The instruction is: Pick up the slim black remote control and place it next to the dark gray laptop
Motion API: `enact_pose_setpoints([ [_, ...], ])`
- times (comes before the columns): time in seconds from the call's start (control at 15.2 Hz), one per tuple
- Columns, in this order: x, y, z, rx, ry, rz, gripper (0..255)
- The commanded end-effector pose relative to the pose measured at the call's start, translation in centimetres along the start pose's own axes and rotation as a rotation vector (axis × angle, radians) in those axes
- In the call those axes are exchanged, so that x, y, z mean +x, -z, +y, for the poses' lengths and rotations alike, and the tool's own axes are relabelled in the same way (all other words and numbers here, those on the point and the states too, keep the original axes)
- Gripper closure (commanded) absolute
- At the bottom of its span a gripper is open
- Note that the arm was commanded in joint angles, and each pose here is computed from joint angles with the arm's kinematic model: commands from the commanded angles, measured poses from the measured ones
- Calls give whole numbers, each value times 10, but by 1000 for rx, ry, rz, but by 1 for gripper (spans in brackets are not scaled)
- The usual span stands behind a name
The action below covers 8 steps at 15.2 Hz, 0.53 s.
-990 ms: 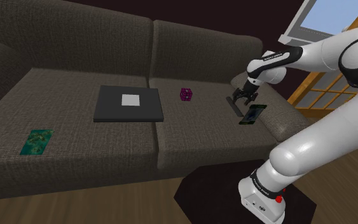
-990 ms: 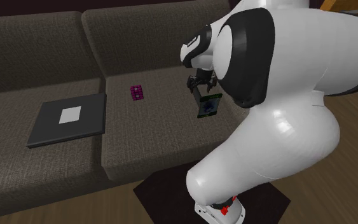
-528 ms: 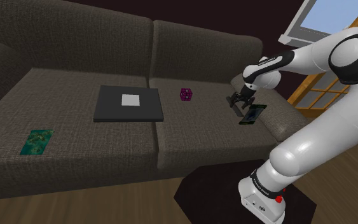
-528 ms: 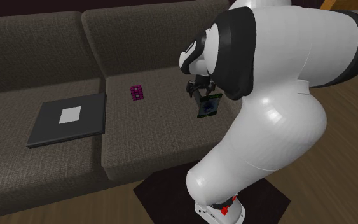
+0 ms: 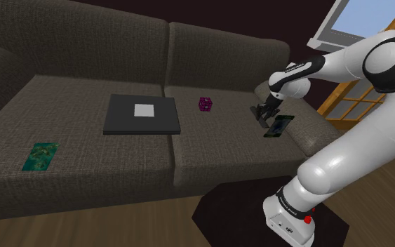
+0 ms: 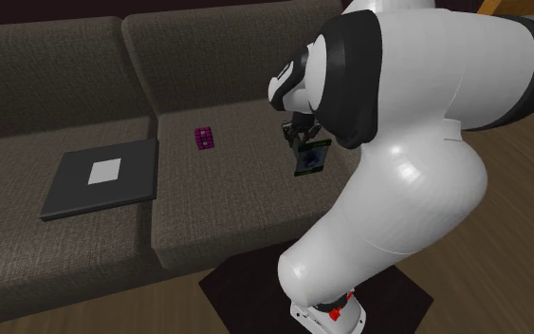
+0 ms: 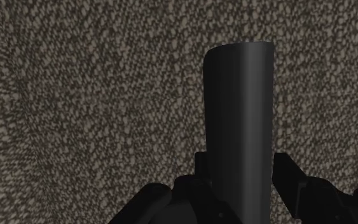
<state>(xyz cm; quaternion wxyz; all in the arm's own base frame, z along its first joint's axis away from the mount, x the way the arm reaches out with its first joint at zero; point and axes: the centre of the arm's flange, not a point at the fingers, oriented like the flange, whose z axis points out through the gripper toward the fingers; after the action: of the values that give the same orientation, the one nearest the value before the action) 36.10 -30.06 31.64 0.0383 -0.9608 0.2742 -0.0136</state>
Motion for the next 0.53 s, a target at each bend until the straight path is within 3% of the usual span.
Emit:
enact_pose_setpoints([
  [0.0, 0, -2, -3, 1, 5, -5, 255],
  [0.46, 0, -2, -3, 1, 5, -5, 255],
])
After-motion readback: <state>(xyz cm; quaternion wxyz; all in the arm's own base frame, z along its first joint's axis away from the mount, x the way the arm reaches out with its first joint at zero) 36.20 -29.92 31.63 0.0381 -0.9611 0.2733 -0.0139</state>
